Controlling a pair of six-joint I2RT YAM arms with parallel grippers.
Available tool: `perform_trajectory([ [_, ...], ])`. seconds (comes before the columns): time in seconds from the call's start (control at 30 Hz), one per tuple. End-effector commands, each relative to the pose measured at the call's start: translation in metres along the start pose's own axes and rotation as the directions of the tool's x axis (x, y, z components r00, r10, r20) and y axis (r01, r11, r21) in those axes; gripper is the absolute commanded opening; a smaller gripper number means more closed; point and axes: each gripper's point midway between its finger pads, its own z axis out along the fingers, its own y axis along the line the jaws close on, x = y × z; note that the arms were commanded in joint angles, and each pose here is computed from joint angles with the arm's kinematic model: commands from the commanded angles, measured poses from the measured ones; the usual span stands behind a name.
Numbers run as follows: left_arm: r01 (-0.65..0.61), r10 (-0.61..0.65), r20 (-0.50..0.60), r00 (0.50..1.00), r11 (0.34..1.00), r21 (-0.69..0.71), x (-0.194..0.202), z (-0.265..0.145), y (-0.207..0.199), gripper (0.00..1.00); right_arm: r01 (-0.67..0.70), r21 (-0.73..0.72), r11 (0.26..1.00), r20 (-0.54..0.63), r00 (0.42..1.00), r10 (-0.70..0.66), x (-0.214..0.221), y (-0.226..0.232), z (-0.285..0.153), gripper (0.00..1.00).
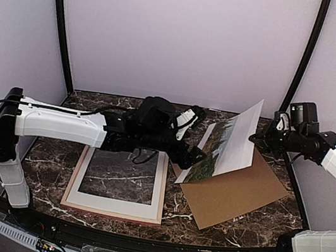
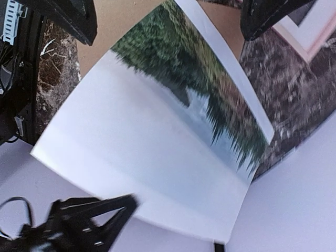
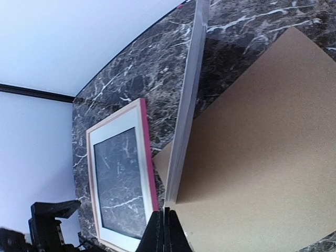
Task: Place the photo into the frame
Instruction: Pick up the photo from the backboard, then pass from the right arm to the left
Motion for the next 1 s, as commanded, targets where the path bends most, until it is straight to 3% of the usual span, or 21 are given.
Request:
perform_trajectory([
  [0.0, -0.221, 0.223, 0.129, 0.966, 0.975, -0.035, -0.033, -0.015, -0.031, 0.99, -0.009, -0.153, 0.988, -0.026, 1.000, 0.006, -0.004, 0.054, -0.006, 0.00],
  [0.23, -0.374, 0.375, 0.152, 0.914, 0.927, -0.037, -0.038, -0.006, -0.064, 0.99, -0.008, -0.245, 0.970, -0.035, 0.999, 0.000, -0.006, 0.094, -0.013, 0.00],
  [0.47, -0.386, 0.415, 0.097, 0.905, 0.894, -0.227, -0.040, 0.012, -0.038, 0.97, -0.012, -0.278, 0.960, -0.065, 0.998, -0.006, 0.001, 0.106, -0.010, 0.00],
  [0.63, -0.381, 0.421, 0.080, 0.904, 0.876, -0.296, -0.039, 0.015, -0.026, 0.82, -0.012, -0.270, 0.963, -0.065, 0.998, -0.006, 0.002, 0.103, -0.008, 0.00],
  [0.97, -0.382, 0.418, 0.084, 0.905, 0.883, -0.273, -0.032, 0.015, -0.029, 0.41, -0.010, -0.255, 0.967, -0.075, 0.997, -0.010, 0.003, 0.099, -0.001, 0.00],
])
